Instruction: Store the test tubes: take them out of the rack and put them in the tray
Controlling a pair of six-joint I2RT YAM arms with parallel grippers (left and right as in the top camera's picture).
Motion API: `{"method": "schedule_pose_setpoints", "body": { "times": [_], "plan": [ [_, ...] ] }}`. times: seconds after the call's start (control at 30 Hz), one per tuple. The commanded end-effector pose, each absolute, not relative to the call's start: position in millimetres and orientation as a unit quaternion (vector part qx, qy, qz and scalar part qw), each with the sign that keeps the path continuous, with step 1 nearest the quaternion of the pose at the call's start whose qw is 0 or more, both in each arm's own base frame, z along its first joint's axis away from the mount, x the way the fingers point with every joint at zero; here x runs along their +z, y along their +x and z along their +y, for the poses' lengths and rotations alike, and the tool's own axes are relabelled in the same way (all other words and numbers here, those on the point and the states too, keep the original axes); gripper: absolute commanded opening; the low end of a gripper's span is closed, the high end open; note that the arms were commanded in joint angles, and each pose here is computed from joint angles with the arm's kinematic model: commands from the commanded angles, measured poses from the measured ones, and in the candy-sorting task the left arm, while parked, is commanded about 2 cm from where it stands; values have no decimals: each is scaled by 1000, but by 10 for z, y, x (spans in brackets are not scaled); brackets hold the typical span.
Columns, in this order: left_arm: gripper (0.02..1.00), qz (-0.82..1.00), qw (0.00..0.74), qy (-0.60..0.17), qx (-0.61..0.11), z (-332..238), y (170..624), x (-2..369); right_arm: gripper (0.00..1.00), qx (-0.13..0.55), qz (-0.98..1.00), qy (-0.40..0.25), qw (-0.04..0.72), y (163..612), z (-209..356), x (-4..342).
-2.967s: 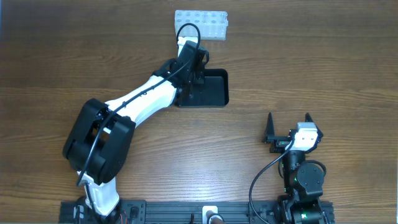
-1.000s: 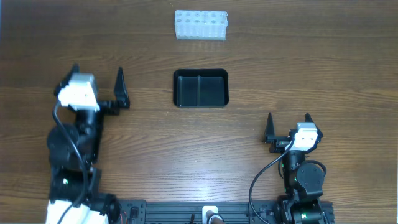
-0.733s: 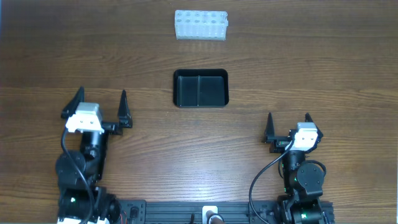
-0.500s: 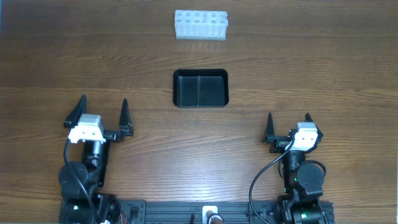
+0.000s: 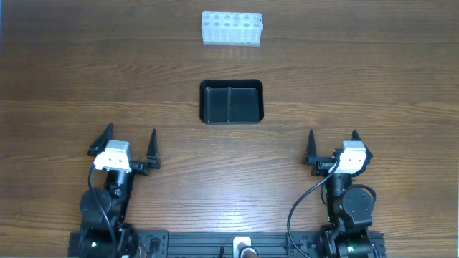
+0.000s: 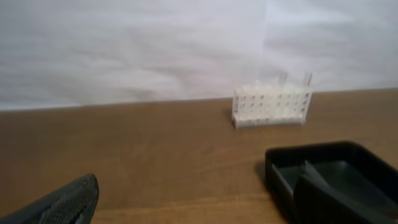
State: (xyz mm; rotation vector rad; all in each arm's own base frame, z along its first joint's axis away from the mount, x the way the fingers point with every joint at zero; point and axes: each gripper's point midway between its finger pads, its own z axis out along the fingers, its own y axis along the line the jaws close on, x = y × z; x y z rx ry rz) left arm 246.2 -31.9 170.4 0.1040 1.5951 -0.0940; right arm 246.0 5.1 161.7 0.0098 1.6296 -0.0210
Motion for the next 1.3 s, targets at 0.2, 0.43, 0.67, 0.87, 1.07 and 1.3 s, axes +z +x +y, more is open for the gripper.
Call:
{"method": "schedule_pose_setpoints", "body": {
  "times": [0.2, 0.43, 0.67, 0.87, 1.07, 1.3],
  "plan": [
    [1000, 730, 679, 58, -45, -346, 2436, 1571, 989, -12, 730, 8, 683, 2460, 41, 1585],
    [998, 731, 679, 58, -45, -346, 2437, 1566, 991, -12, 730, 8, 683, 2460, 41, 1585],
    [1000, 731, 679, 58, -45, -346, 2437, 1566, 991, -12, 730, 8, 683, 2460, 41, 1586],
    [1000, 731, 679, 58, -45, -346, 2437, 1566, 993, -12, 730, 8, 683, 2460, 41, 1585],
    [1000, 731, 679, 58, -45, -346, 2437, 1566, 991, -12, 730, 8, 683, 2460, 41, 1586],
    [998, 731, 679, 58, -45, -346, 2437, 1566, 993, -12, 734, -17, 679, 2459, 99, 1569]
  ]
}}
